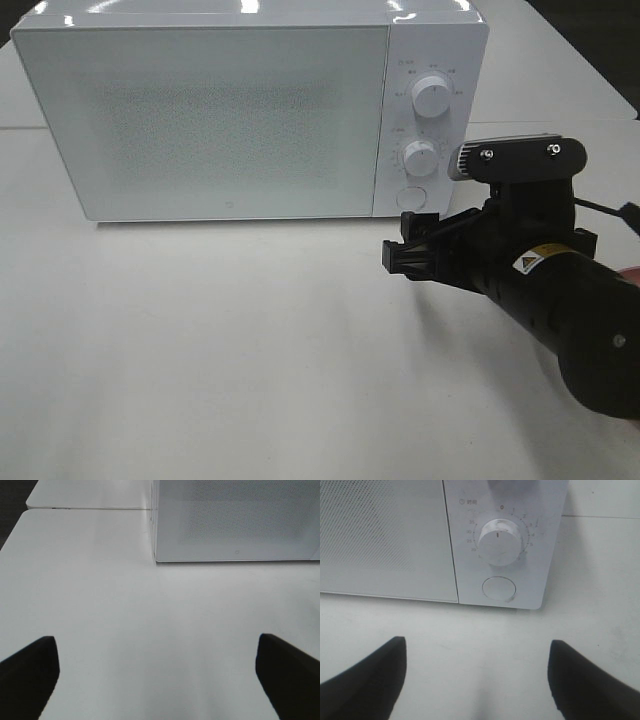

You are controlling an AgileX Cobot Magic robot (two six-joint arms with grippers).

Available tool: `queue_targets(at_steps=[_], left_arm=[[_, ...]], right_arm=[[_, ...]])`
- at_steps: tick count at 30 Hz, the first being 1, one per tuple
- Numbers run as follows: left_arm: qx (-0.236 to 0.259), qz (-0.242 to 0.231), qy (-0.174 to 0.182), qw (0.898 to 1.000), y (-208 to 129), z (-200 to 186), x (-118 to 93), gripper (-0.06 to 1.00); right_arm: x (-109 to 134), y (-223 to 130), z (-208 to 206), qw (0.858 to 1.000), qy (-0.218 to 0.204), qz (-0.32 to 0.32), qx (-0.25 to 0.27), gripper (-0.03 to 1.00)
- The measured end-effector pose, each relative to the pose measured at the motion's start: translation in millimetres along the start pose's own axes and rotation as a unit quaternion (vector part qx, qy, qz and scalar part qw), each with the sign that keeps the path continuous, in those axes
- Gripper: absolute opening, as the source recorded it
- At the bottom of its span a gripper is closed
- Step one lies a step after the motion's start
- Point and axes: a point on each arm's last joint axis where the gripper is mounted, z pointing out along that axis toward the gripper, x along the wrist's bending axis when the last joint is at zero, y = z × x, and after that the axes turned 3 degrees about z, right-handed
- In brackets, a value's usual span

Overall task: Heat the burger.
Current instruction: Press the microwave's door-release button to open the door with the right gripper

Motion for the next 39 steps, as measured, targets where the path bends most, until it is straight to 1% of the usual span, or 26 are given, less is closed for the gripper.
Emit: queue_targets(at_steps=[10,12,14,15,17,18,20,21,22,23,24,25,26,27,28,29,30,31,32,33,34,35,36,37,38,39], left_arm=[[0.0,0.0,0.0,1.0,0.0,0.0,0.0,0.99],[0.0,0.0,0.0,1.0,0.0,0.0,0.0,0.99],[0.0,0.0,0.0,1.0,0.0,0.0,0.0,0.99],[0.0,0.0,0.0,1.0,0.0,0.0,0.0,0.99],[0.0,0.0,0.0,1.0,0.0,0.0,0.0,0.99],[0.0,0.0,0.0,1.0,0.0,0.0,0.0,0.99],[0.0,0.0,0.0,1.0,0.0,0.0,0.0,0.99],[0.0,0.0,0.0,1.0,0.0,0.0,0.0,0.99],[0.0,0.0,0.0,1.0,0.0,0.0,0.0,0.99],[0.0,0.0,0.0,1.0,0.0,0.0,0.0,0.99],[0.0,0.0,0.0,1.0,0.0,0.0,0.0,0.99],[0.0,0.0,0.0,1.0,0.0,0.0,0.0,0.99],[0.0,0.0,0.0,1.0,0.0,0.0,0.0,0.99],[0.0,0.0,0.0,1.0,0.0,0.0,0.0,0.99],[0.0,0.0,0.0,1.0,0.0,0.0,0.0,0.99],[0.0,0.0,0.0,1.0,0.0,0.0,0.0,0.99],[0.0,0.0,0.0,1.0,0.0,0.0,0.0,0.99],[0.0,0.0,0.0,1.0,0.0,0.0,0.0,0.99],[0.0,0.0,0.0,1.0,0.0,0.0,0.0,0.99],[0.0,0.0,0.0,1.0,0.0,0.0,0.0,0.99],[0.0,0.0,0.0,1.0,0.0,0.0,0.0,0.99],[0.0,0.0,0.0,1.0,0.0,0.0,0.0,0.99],[0.0,0.0,0.0,1.0,0.0,0.0,0.0,0.99],[0.0,0.0,0.0,1.0,0.0,0.0,0.0,0.99],[0.0,0.0,0.0,1.0,0.0,0.0,0.0,0.99],[0.0,0.0,0.0,1.0,0.0,0.0,0.0,0.99]], right_arm=[[0.2,-5.4,3.7,0.999,-0.023,0.017,-0.027,0.71],[-0.2,-6.0,4.4,0.999,-0.025,0.038,-0.029,0.68],[-0.6,-5.2,4.3,0.995,-0.025,0.092,-0.035,0.61],[-0.6,-5.2,4.3,0.995,-0.025,0.092,-0.035,0.61],[-0.7,-4.8,4.3,0.985,-0.022,0.164,-0.039,0.53],[-0.7,-4.8,4.3,0.985,-0.022,0.164,-0.039,0.53],[-0.8,-4.1,4.2,0.968,-0.019,0.247,-0.045,0.42],[-0.8,-4.1,4.2,0.968,-0.019,0.247,-0.045,0.42],[-0.9,-3.9,4.2,0.95,-0.016,0.309,-0.047,0.34],[-0.9,-3.9,4.2,0.95,-0.016,0.309,-0.047,0.34],[-0.9,-3.5,4.2,0.931,-0.012,0.362,-0.05,0.28],[-0.8,-3.4,4.2,0.919,-0.01,0.39,-0.051,0.24],[-0.8,-3.4,4.2,0.919,-0.01,0.39,-0.051,0.24],[-0.2,-3.3,4.2,0.898,-0.004,0.438,-0.051,0.19],[-0.2,-3.3,4.2,0.898,-0.004,0.438,-0.051,0.19],[0.2,-3.1,4.2,0.885,0.0,0.464,-0.05,0.16],[0.5,-2.9,4.2,0.857,0.004,0.512,-0.051,0.11],[0.5,-2.9,4.2,0.857,0.004,0.512,-0.051,0.11],[0.5,-2.9,4.2,0.835,0.006,0.548,-0.051,0.07],[0.5,-2.9,4.2,0.826,0.007,0.561,-0.05,0.05],[0.5,-2.9,4.2,0.826,0.007,0.561,-0.05,0.05],[0.5,-2.9,4.2,0.807,0.009,0.588,-0.05,0.01],[0.5,-2.9,4.2,0.801,0.009,0.597,-0.05,0.01],[0.5,-2.9,4.2,0.801,0.009,0.597,-0.05,0.01],[0.5,-2.9,4.2,0.787,0.011,0.615,-0.05,0.01],[0.5,-2.9,4.2,0.783,0.011,0.621,-0.05,0.01]])
